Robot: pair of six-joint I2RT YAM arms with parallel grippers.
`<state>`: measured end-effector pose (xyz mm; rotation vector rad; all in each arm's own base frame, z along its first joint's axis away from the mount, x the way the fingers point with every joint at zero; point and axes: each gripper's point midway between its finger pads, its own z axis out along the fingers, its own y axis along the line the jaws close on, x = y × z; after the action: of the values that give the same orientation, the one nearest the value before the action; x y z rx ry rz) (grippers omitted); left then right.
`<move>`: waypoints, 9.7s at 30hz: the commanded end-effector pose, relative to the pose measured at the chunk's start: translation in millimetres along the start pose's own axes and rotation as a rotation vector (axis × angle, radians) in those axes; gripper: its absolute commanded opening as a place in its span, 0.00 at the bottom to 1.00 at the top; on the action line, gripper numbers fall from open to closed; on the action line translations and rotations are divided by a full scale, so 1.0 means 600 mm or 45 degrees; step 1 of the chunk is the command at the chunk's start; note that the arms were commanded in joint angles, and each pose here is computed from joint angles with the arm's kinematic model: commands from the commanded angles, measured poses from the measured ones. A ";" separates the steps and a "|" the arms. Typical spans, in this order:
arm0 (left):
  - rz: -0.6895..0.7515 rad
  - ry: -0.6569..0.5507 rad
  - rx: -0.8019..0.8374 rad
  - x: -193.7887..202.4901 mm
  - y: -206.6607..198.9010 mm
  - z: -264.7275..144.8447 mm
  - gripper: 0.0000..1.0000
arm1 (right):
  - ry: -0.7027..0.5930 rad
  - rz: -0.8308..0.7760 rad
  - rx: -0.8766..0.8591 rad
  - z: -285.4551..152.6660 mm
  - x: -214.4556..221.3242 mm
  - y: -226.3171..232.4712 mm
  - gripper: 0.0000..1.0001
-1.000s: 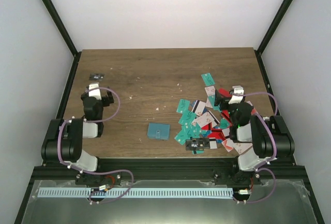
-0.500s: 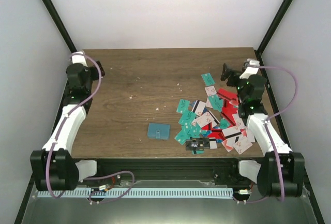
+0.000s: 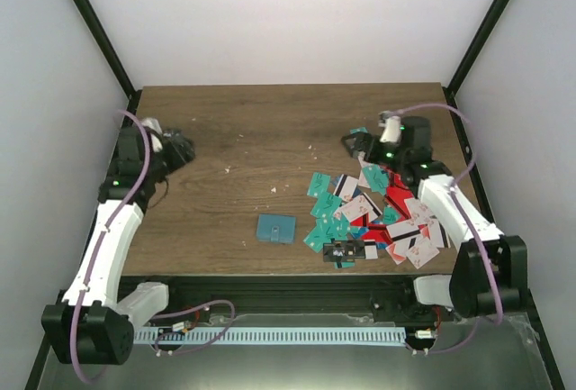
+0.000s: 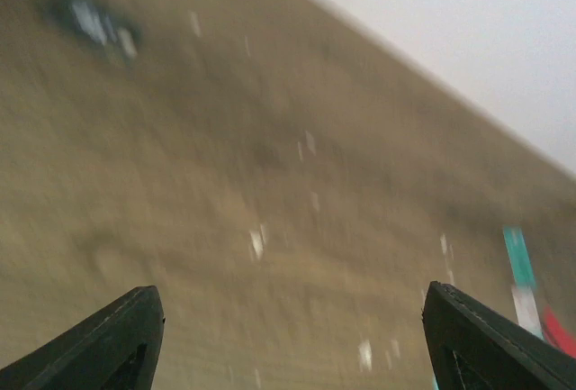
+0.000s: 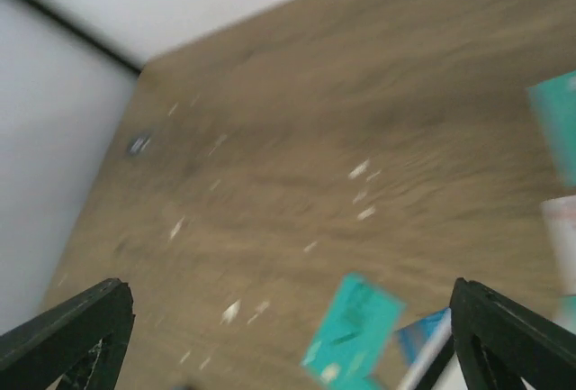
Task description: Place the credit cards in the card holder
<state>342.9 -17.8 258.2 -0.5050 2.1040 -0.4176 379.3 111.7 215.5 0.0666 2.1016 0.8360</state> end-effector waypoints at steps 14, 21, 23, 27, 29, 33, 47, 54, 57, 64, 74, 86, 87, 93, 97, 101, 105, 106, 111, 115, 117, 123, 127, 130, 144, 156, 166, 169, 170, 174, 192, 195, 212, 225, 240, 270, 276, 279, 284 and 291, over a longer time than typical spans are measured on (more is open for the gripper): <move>-0.103 1.096 0.262 0.486 -0.051 -0.117 0.56 | 1.047 -0.347 -0.196 0.053 0.414 0.182 0.67; -0.126 1.155 0.308 0.538 -0.060 -0.103 0.38 | 1.029 -0.450 -0.089 0.115 0.422 0.162 0.64; -0.152 1.165 0.315 0.552 -0.070 -0.093 0.34 | 1.050 -0.479 -0.083 0.131 0.427 0.157 0.59; -0.166 1.156 0.278 0.569 -0.082 -0.066 0.33 | 1.083 -0.518 -0.050 0.146 0.444 0.137 0.57; -0.166 1.178 0.255 0.583 -0.083 -0.053 0.33 | 1.110 -0.528 -0.046 0.146 0.457 0.125 0.54; -0.144 1.174 0.209 0.593 -0.089 -0.027 0.33 | 1.190 -0.488 -0.058 0.127 0.488 0.111 0.49; 0.005 1.096 0.089 0.558 -0.119 0.022 0.34 | 1.356 -0.103 -0.179 -0.009 0.554 0.134 0.46; 0.048 1.063 0.068 0.519 -0.117 -0.018 0.41 | 1.295 -0.091 -0.211 -0.040 0.530 0.152 0.47; 0.030 1.060 0.073 0.513 -0.112 -0.037 0.44 | 1.250 -0.114 -0.184 -0.038 0.514 0.155 0.51; 0.003 1.104 0.074 0.534 -0.104 -0.052 0.39 | 1.068 -0.293 -0.035 0.034 0.442 0.160 0.57; 0.025 1.251 0.065 0.609 -0.075 -0.028 0.30 | 1.068 -0.418 0.079 0.159 0.430 0.150 0.55; 0.135 1.218 -0.020 0.586 -0.055 0.031 0.28 | 1.323 -0.150 -0.039 0.073 0.536 0.129 0.49; 0.150 1.204 -0.029 0.578 -0.054 0.036 0.28 | 1.338 -0.112 -0.071 0.062 0.541 0.135 0.48; 0.267 1.203 -0.023 0.550 -0.071 0.036 0.28 | 1.303 0.059 -0.243 0.029 0.532 0.182 0.48; 0.336 1.153 -0.031 0.518 -0.085 0.006 0.29 | 1.249 0.060 -0.182 0.033 0.512 0.184 0.50; 0.350 1.066 -0.053 0.478 -0.095 -0.023 0.32 | 1.161 0.021 -0.104 0.033 0.487 0.176 0.51; 0.359 1.027 -0.129 0.477 -0.103 -0.025 0.31 | 1.105 -0.016 -0.033 0.041 0.470 0.156 0.52; 0.368 1.027 -0.147 0.485 -0.108 -0.024 0.31 | 1.097 -0.019 -0.023 0.044 0.465 0.153 0.52; 0.416 1.007 -0.230 0.520 -0.139 -0.004 0.31 | 1.070 -0.010 0.002 0.057 0.449 0.134 0.52; 0.442 0.989 -0.297 0.527 -0.152 0.020 0.33 | 1.082 0.001 0.007 0.061 0.447 0.122 0.52; 0.457 0.975 -0.301 0.528 -0.162 0.030 0.33 | 1.085 0.001 0.010 0.061 0.447 0.117 0.52; 0.502 0.999 -0.323 0.546 -0.166 0.050 0.33 | 1.099 0.019 0.001 0.066 0.449 0.107 0.52; 0.518 1.027 -0.339 0.557 -0.166 0.057 0.32 | 1.102 0.019 0.000 0.072 0.446 0.101 0.52; 0.532 1.046 -0.349 0.565 -0.163 0.062 0.32 | 1.104 0.025 0.001 0.075 0.445 0.097 0.52; 0.618 1.094 -0.413 0.603 -0.112 0.073 0.23 | 1.088 0.078 -0.027 0.079 0.441 0.106 0.52; 0.585 1.049 -0.327 0.596 -0.116 0.066 0.04 | 1.100 0.093 -0.099 0.075 0.440 0.123 0.52; 0.532 0.973 -0.165 0.564 -0.146 0.044 0.04 | 1.130 0.103 -0.203 0.080 0.445 0.149 0.53; 0.518 0.926 -0.128 0.544 -0.150 0.033 0.04 | 1.136 0.094 -0.198 0.082 0.448 0.152 0.53; 0.514 0.913 -0.113 0.538 -0.153 0.030 0.04 | 1.138 0.092 -0.196 0.083 0.449 0.153 0.53; 0.487 0.866 -0.009 0.516 -0.171 0.014 0.04 | 1.138 0.089 -0.207 0.086 0.449 0.163 0.53; 0.430 0.769 0.163 0.464 -0.200 -0.018 0.04 | 1.123 -0.059 -0.072 0.076 0.441 0.193 0.59; 0.425 0.757 0.171 0.459 -0.202 -0.020 0.04 | 1.131 -0.075 -0.004 0.075 0.443 0.180 0.59; 0.404 0.703 0.182 0.423 -0.216 -0.040 0.04 | 1.061 -0.172 0.161 0.067 0.414 0.153 0.58; 0.541 0.741 0.190 0.427 -0.216 -0.039 0.04 | 1.027 -0.230 0.308 0.067 0.406 0.115 0.58; 0.498 0.769 0.354 0.419 -0.178 -0.039 0.04 | 1.042 -0.006 -0.297 0.052 0.416 0.250 0.57; 0.210 0.830 -0.258 0.441 0.040 -0.012 0.04 | 1.213 0.262 -0.364 0.138 0.503 0.235 0.51; 0.199 0.952 -0.343 0.483 0.065 -0.003 0.04 | 1.234 0.262 -0.427 0.143 0.501 0.251 0.50; 0.197 0.994 -0.342 0.498 0.066 0.001 0.04 | 1.253 0.258 -0.475 0.140 0.498 0.263 0.49; 0.188 1.057 -0.314 0.521 0.063 0.011 0.04 | 1.280 0.253 -0.563 0.130 0.494 0.283 0.48; 0.168 1.094 -0.231 0.535 0.035 0.033 0.04 | 1.275 0.220 -0.646 0.118 0.481 0.309 0.47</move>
<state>183.7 -145.3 15.3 -0.3308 3.0112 -0.3026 204.3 375.5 66.4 -0.4366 2.8094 1.6550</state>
